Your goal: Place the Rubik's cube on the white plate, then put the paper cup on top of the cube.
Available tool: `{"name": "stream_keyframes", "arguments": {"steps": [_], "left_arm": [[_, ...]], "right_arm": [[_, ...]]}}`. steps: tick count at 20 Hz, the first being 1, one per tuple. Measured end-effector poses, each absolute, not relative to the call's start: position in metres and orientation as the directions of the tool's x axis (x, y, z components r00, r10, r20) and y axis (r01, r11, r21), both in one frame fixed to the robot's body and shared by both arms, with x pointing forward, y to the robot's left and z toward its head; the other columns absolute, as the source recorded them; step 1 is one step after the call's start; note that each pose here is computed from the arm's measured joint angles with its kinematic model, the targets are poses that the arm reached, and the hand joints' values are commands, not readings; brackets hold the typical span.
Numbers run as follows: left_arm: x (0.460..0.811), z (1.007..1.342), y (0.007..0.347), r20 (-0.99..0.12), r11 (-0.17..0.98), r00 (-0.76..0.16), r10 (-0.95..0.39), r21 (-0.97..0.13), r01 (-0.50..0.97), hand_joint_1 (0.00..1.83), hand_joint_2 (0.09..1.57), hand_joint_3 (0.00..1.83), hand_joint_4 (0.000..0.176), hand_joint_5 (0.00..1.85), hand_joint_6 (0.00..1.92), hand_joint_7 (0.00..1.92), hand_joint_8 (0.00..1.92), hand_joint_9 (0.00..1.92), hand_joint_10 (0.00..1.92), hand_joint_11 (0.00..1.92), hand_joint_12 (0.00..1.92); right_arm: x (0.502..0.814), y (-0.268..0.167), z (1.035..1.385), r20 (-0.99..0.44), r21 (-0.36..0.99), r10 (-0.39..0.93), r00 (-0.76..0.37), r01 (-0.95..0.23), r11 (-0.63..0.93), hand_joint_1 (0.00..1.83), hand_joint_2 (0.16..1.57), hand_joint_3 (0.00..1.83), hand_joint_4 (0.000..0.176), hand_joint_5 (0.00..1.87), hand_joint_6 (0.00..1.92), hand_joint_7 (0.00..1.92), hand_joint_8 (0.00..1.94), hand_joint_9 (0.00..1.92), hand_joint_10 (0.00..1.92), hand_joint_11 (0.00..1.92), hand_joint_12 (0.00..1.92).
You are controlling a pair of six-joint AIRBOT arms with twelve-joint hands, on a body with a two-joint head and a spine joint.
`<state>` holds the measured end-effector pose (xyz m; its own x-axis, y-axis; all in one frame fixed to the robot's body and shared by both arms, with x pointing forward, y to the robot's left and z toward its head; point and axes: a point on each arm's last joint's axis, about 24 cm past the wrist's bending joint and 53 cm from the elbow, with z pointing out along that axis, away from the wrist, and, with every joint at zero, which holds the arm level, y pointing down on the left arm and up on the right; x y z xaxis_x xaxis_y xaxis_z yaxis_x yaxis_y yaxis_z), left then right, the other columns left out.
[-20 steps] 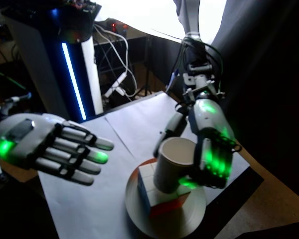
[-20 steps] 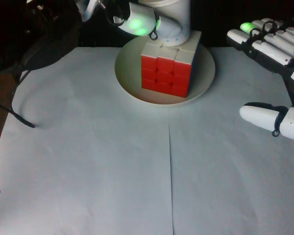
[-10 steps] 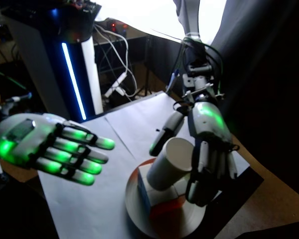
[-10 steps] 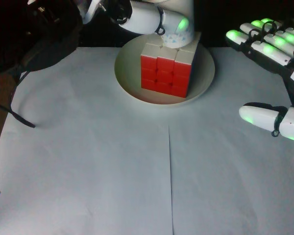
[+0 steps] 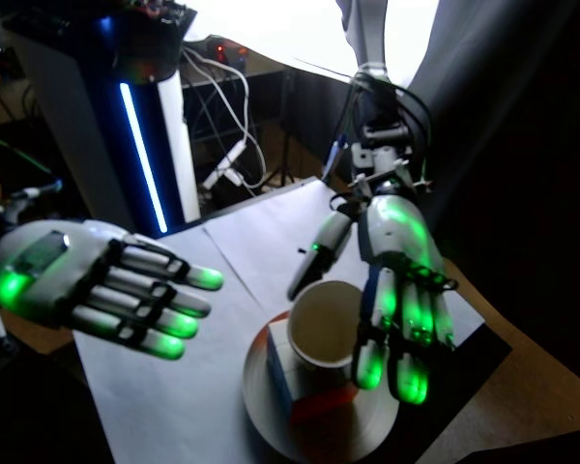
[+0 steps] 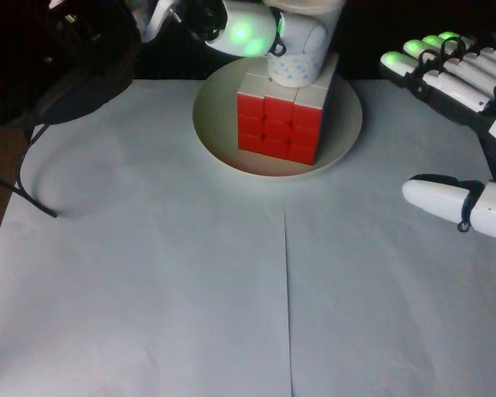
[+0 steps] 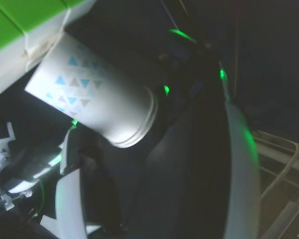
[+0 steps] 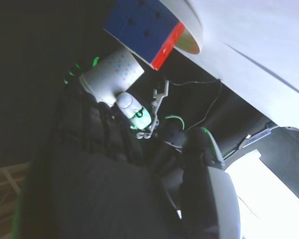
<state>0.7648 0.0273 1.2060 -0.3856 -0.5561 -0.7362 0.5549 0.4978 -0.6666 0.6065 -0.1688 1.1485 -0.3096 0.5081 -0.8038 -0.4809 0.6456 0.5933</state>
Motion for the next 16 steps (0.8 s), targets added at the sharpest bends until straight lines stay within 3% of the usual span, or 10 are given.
{"name": "stream_keyframes", "arguments": {"steps": [1,4,6,7,9,10,12,14,15,16], "left_arm": [[0.763,1.208,0.027,-0.738,0.494,-0.383,-0.555,-0.664,0.561,0.59,1.05,0.00,0.121,0.18,0.01,0.06,0.00,0.10,0.03,0.00,1.39],[0.759,1.213,0.028,-0.736,0.482,-0.378,-0.561,-0.662,0.574,0.54,1.07,0.00,0.148,0.07,0.00,0.00,0.00,0.07,0.02,0.00,1.37],[0.756,1.218,0.029,-0.735,0.470,-0.373,-0.566,-0.659,0.587,0.62,1.06,0.00,0.158,0.00,0.00,0.00,0.00,0.00,0.00,0.00,0.96],[0.753,1.219,0.031,-0.735,0.464,-0.371,-0.568,-0.658,0.593,0.58,1.07,0.00,0.175,0.00,0.00,0.00,0.00,0.00,0.00,0.00,0.96],[0.746,1.224,0.034,-0.738,0.454,-0.361,-0.570,-0.649,0.610,0.52,1.06,0.00,0.176,0.00,0.00,0.00,0.00,0.00,0.00,0.00,0.08],[0.740,1.228,0.038,-0.746,0.455,-0.348,-0.568,-0.637,0.623,0.53,1.05,0.00,0.176,0.00,0.00,0.00,0.00,0.00,0.00,0.00,0.00],[0.727,1.244,0.050,-0.748,0.437,-0.311,-0.586,-0.615,0.656,0.50,1.08,0.01,0.168,0.00,0.00,0.00,0.00,0.00,0.00,0.00,0.00],[0.714,1.260,0.069,-0.740,0.417,-0.266,-0.618,-0.595,0.687,0.66,1.06,0.00,0.176,0.00,0.00,0.00,0.00,0.00,0.00,0.00,0.00],[0.707,1.264,0.080,-0.734,0.412,-0.250,-0.631,-0.590,0.694,0.48,1.08,0.02,0.176,0.00,0.00,0.00,0.00,0.00,0.00,0.00,0.60],[0.701,1.265,0.092,-0.736,0.418,-0.230,-0.636,-0.580,0.699,0.39,1.12,0.01,0.173,0.00,0.00,0.00,0.00,0.00,0.00,0.00,0.57]], "right_arm": [[0.607,-0.169,1.149,-0.805,0.592,0.507,-0.308,-0.481,0.647,0.34,1.24,0.00,0.056,0.00,0.00,0.00,0.00,0.00,0.00,0.00,0.00],[0.607,-0.169,1.149,-0.805,0.592,0.507,-0.308,-0.481,0.647,0.38,1.25,0.00,0.059,0.00,0.00,0.00,0.00,0.00,0.00,0.00,0.00],[0.607,-0.169,1.149,-0.805,0.592,0.508,-0.308,-0.481,0.647,0.33,1.24,0.00,0.052,0.00,0.00,0.00,0.00,0.00,0.00,0.00,0.00],[0.607,-0.169,1.149,-0.805,0.592,0.507,-0.308,-0.481,0.647,0.34,1.23,0.00,0.074,0.00,0.00,0.00,0.00,0.00,0.00,0.00,0.00],[0.607,-0.169,1.149,-0.805,0.592,0.508,-0.308,-0.481,0.647,0.37,1.23,0.00,0.103,0.00,0.00,0.00,0.00,0.00,0.00,0.00,0.00],[0.607,-0.170,1.149,-0.804,0.593,0.509,-0.308,-0.479,0.647,0.36,1.23,0.00,0.118,0.00,0.00,0.00,0.00,0.00,0.00,0.00,0.00],[0.607,-0.169,1.149,-0.804,0.594,0.509,-0.308,-0.480,0.646,0.26,1.22,0.00,0.070,0.00,0.00,0.00,0.00,0.00,0.00,0.00,0.00],[0.605,-0.169,1.151,-0.803,0.594,0.509,-0.309,-0.480,0.646,0.22,1.25,0.01,0.108,0.00,0.00,0.00,0.00,0.00,0.00,0.00,0.00],[0.604,-0.170,1.156,-0.808,0.587,0.509,-0.298,-0.491,0.644,0.13,1.27,0.01,0.130,0.00,0.00,0.00,0.00,0.00,0.00,0.00,0.00],[0.604,-0.173,1.162,-0.808,0.584,0.515,-0.286,-0.495,0.643,0.11,1.27,0.01,0.117,0.00,0.00,0.00,0.00,0.00,0.00,0.00,0.00]]}}
